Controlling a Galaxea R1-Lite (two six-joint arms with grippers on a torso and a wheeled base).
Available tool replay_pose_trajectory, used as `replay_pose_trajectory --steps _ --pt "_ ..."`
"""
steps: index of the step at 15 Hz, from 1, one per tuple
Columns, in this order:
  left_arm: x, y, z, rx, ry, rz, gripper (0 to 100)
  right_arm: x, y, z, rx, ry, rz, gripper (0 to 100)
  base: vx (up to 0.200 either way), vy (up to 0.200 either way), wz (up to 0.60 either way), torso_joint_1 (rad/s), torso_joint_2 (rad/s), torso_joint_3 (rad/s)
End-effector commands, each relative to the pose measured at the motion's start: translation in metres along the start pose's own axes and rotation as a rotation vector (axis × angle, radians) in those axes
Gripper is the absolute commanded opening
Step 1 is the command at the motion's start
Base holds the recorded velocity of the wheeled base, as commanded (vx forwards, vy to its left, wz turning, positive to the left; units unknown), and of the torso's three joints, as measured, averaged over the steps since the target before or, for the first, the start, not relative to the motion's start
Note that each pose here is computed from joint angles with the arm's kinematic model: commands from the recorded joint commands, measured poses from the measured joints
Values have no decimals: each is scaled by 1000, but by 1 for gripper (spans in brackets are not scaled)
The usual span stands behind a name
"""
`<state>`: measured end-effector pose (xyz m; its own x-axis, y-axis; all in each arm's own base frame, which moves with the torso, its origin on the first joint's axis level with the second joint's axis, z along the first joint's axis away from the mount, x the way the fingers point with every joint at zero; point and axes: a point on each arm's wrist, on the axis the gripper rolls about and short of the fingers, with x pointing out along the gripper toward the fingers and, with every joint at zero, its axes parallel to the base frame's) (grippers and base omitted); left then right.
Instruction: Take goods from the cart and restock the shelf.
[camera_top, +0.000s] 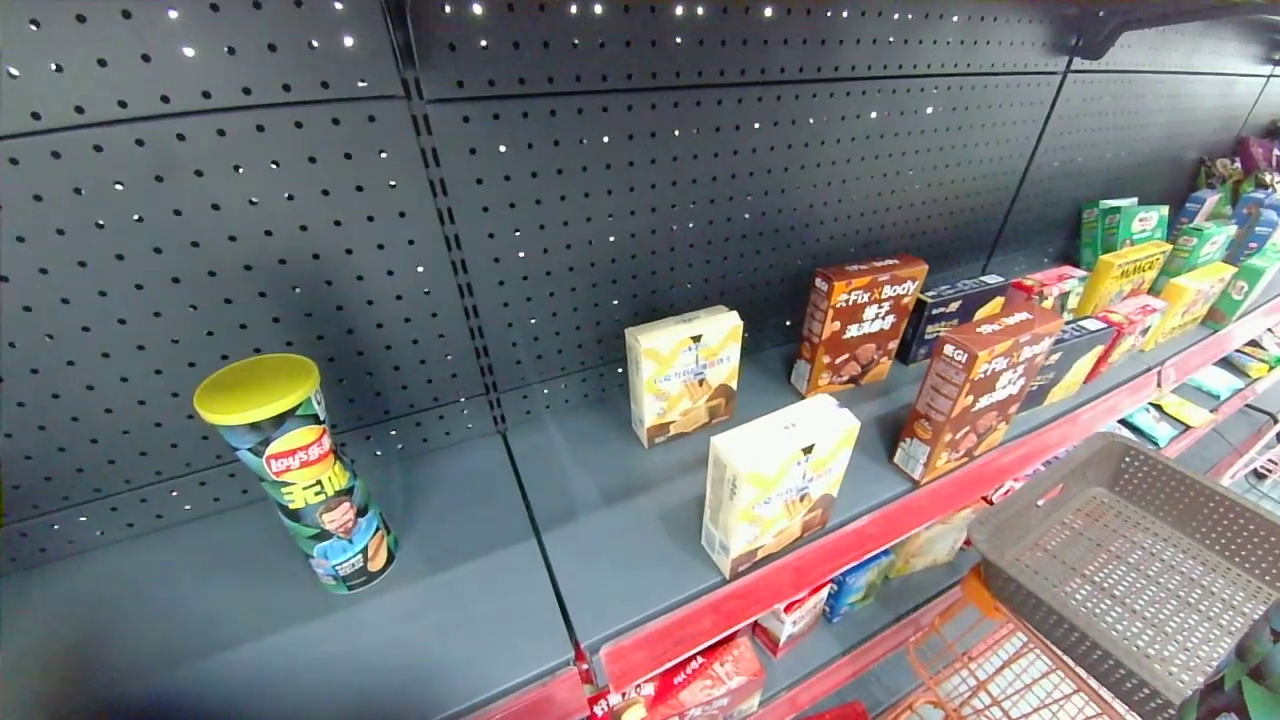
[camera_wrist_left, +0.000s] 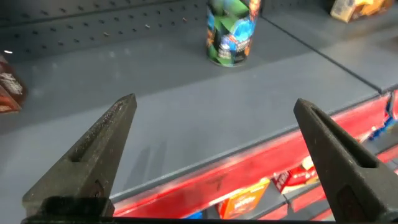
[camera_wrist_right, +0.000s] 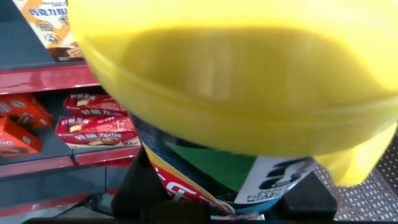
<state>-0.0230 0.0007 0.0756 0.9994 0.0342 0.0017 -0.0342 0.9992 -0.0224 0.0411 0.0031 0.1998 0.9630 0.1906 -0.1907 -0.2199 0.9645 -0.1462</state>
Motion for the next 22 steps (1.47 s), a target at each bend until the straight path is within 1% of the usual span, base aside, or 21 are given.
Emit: replay_pose_trajectory --steps 1,4,8,15,20,22 --pt "0 0 0 -1 0 1 100 -1 0 0 -1 -2 1 0 0 0 0 163 -349 -188" --pt "0 0 0 -1 0 1 100 -1 1 -1 -4 -4 16 0 0 0 0 129 -292 -157" --pt "0 0 0 -1 0 1 100 0 2 -3 -28 2 23 0 0 0 0 7 -15 -7" --pt "0 0 0 -1 2 1 100 2 1 -3 -30 11 31 0 0 0 600 2 2 2" --pt "0 0 0 1 2 1 100 4 1 1 -33 6 55 0 0 0 0 0 0 0" --pt "0 0 0 -1 2 1 100 3 2 1 -37 3 71 0 0 0 600 5 0 7"
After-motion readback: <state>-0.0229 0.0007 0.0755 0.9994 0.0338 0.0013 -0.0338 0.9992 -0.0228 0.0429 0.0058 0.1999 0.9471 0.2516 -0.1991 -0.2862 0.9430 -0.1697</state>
